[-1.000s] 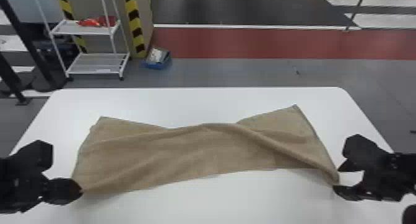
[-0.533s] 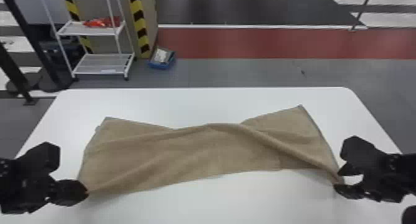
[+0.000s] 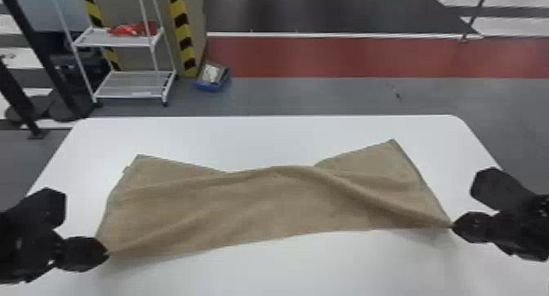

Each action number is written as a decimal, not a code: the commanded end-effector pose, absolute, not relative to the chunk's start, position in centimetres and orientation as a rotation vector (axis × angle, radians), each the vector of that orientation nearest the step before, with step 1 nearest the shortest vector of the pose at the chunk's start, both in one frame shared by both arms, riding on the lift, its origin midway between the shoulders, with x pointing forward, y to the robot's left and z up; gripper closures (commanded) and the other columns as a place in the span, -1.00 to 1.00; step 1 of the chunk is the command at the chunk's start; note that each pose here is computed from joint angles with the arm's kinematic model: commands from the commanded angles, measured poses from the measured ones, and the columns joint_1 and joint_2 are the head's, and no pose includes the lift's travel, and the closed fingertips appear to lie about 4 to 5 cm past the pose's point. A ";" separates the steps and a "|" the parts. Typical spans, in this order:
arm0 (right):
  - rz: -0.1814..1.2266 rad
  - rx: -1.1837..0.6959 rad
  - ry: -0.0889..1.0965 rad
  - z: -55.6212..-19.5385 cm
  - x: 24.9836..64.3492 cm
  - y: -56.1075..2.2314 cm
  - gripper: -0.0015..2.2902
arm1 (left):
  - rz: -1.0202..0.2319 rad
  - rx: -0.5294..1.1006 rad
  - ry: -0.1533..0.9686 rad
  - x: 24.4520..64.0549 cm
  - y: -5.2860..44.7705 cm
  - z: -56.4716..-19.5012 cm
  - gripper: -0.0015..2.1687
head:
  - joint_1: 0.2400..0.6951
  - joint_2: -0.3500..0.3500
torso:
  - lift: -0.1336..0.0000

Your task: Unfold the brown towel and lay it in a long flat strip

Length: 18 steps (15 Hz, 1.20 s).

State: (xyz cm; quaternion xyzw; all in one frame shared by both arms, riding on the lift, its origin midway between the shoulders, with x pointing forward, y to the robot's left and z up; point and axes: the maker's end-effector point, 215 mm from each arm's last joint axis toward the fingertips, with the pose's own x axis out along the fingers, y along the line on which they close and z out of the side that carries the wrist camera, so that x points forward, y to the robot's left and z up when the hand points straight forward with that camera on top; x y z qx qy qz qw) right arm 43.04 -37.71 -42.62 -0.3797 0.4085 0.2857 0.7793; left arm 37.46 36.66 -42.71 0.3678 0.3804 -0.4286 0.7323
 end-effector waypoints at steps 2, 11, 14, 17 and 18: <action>0.563 -0.794 0.823 -39.6 43.6 -40.2 0.16 | -0.922 0.814 0.814 37.5 38.3 -41.4 0.08 | 1.00 -0.04 | -0.74; 0.429 -0.668 0.603 -30.4 44.5 -45.5 0.15 | -0.761 0.895 0.724 37.5 44.3 -34.2 0.08 | 1.00 -0.10 | -0.74; 0.417 -0.658 0.590 -29.8 44.5 -45.9 0.15 | -0.748 0.910 0.734 36.7 45.0 -33.8 0.08 | 1.00 -0.05 | -0.74; 0.523 -0.648 0.556 -31.1 44.8 -40.3 -0.15 | -0.813 0.938 0.729 36.2 43.0 -35.2 0.08 | 1.00 -0.04 | -0.74; 0.579 -0.639 0.500 -30.4 45.0 -36.5 -0.62 | -0.826 0.936 0.727 36.3 42.4 -35.6 0.08 | 1.00 0.00 | -0.74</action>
